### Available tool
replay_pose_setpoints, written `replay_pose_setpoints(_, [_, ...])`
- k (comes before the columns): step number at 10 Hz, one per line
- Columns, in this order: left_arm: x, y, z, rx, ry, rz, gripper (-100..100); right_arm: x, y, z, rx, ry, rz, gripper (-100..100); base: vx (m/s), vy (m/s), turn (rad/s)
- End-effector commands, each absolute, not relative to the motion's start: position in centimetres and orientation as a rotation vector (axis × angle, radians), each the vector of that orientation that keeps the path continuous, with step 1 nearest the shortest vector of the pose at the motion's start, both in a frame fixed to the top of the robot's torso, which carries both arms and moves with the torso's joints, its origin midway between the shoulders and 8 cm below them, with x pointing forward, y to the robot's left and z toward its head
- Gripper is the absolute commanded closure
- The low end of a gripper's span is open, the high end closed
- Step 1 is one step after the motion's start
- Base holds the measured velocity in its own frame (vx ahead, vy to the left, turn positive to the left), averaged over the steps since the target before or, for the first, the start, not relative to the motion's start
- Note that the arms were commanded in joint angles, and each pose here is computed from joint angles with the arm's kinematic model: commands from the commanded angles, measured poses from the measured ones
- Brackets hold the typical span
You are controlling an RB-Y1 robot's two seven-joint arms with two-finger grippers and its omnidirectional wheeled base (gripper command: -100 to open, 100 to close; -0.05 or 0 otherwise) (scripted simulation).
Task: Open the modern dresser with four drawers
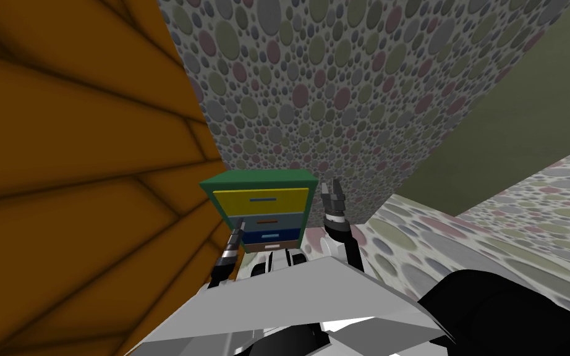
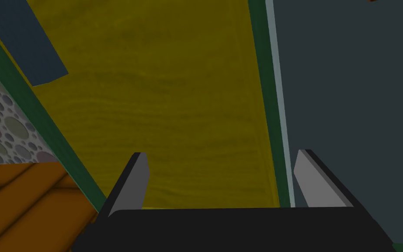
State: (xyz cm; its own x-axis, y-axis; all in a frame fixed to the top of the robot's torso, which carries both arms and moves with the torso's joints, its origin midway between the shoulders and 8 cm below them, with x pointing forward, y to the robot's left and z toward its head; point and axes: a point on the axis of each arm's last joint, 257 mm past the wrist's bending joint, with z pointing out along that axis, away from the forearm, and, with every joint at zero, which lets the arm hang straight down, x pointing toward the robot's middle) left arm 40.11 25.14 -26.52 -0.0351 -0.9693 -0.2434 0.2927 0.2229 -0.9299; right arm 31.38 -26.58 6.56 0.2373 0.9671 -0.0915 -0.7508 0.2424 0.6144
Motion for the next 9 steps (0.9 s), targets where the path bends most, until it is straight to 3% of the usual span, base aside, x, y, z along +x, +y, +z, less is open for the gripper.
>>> replay_pose_setpoints(1, [39.7,24.8,-28.8,-0.805,1.181,-1.193,-100,31.4,-26.6,6.6,0.502,0.514,1.247,0,0.029,-0.016,-0.052])
replay_pose_setpoints(9, [38.0,23.4,-35.3,-0.881,1.278,-1.159,-100,31.4,-26.6,6.6,0.502,0.514,1.247,0,0.022,-0.015,-0.024])
